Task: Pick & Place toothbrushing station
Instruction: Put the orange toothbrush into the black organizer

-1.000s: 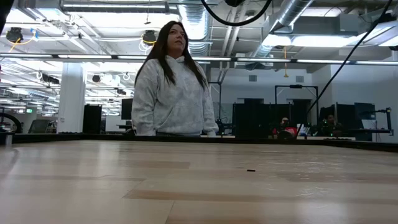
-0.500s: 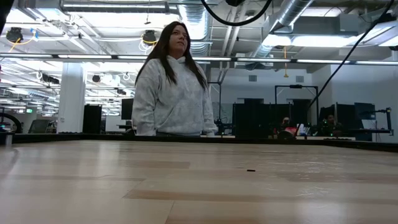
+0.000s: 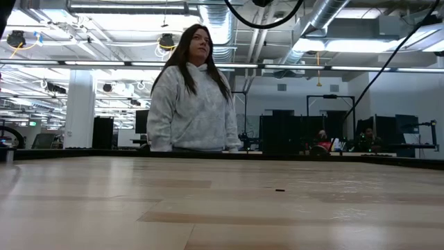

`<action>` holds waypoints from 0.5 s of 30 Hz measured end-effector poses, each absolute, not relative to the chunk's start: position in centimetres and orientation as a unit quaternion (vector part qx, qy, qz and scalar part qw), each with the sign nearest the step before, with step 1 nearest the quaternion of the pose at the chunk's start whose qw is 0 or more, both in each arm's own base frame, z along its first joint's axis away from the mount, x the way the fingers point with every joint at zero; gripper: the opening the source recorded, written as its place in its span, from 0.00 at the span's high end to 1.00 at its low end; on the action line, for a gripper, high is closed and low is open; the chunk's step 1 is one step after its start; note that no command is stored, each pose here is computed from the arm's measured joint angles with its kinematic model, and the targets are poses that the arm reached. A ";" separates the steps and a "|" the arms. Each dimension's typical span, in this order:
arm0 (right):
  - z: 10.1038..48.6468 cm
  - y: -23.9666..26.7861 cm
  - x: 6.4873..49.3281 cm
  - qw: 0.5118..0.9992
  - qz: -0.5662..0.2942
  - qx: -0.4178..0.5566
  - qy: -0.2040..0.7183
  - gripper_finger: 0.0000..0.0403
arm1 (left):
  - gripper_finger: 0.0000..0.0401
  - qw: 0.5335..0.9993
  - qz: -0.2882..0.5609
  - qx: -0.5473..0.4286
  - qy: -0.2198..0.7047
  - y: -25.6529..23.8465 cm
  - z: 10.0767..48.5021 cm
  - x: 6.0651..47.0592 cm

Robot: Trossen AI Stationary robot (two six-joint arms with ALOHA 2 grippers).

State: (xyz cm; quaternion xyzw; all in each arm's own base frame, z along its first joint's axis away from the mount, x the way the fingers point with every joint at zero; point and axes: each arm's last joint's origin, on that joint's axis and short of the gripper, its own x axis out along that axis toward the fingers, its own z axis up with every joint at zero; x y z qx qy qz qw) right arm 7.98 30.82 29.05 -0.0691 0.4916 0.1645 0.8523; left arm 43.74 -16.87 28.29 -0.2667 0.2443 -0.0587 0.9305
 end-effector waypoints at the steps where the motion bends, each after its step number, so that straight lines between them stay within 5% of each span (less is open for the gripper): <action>1: 29.0 30.8 8.0 0.853 0.161 -0.066 0.493 0.97 | 1.00 0.930 -0.059 -0.267 0.244 -16.9 28.3 43.7; 15: 26.6 30.6 7.7 0.851 0.130 0.058 0.506 0.88 | 1.00 0.931 -0.058 -0.265 0.245 -16.8 28.3 43.8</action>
